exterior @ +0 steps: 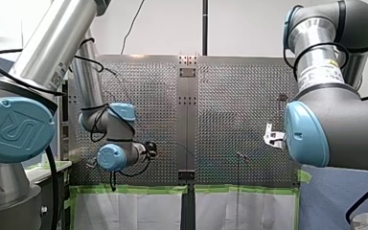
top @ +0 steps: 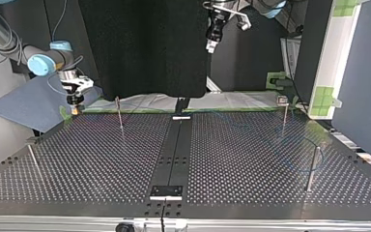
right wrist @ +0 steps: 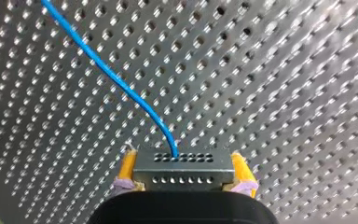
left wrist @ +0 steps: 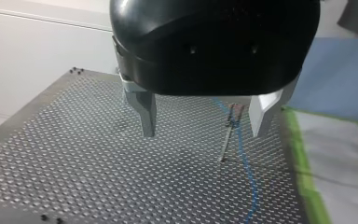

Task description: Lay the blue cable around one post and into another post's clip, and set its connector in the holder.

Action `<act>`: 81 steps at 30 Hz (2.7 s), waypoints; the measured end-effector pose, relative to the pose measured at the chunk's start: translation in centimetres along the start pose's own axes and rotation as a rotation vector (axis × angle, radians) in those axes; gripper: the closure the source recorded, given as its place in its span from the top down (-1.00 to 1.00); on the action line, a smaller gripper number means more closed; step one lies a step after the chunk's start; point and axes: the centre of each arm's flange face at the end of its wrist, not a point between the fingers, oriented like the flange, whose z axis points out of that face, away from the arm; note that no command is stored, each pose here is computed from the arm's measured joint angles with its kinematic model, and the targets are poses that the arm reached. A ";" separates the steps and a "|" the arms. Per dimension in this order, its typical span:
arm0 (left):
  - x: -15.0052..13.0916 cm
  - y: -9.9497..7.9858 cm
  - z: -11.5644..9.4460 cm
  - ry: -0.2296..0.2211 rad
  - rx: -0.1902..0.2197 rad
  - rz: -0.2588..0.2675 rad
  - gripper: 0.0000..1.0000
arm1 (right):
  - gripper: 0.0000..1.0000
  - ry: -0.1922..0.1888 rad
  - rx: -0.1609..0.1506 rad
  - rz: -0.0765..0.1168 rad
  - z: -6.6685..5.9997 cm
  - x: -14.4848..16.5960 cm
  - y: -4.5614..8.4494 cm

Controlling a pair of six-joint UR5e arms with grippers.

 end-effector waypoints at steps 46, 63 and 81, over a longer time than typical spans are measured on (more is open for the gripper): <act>-0.5 -0.4 1.8 0.017 -0.019 -0.020 1.00 | -0.97 0.186 0.036 -0.009 -4.7 20.0 -10.2; -0.3 -0.3 1.6 0.034 -0.021 0.004 1.00 | -0.97 0.219 -0.083 0.004 -7.0 23.7 -8.3; -0.2 -0.1 1.5 0.052 -0.030 0.014 1.00 | -0.97 0.191 -0.231 -0.050 -6.4 21.9 -3.1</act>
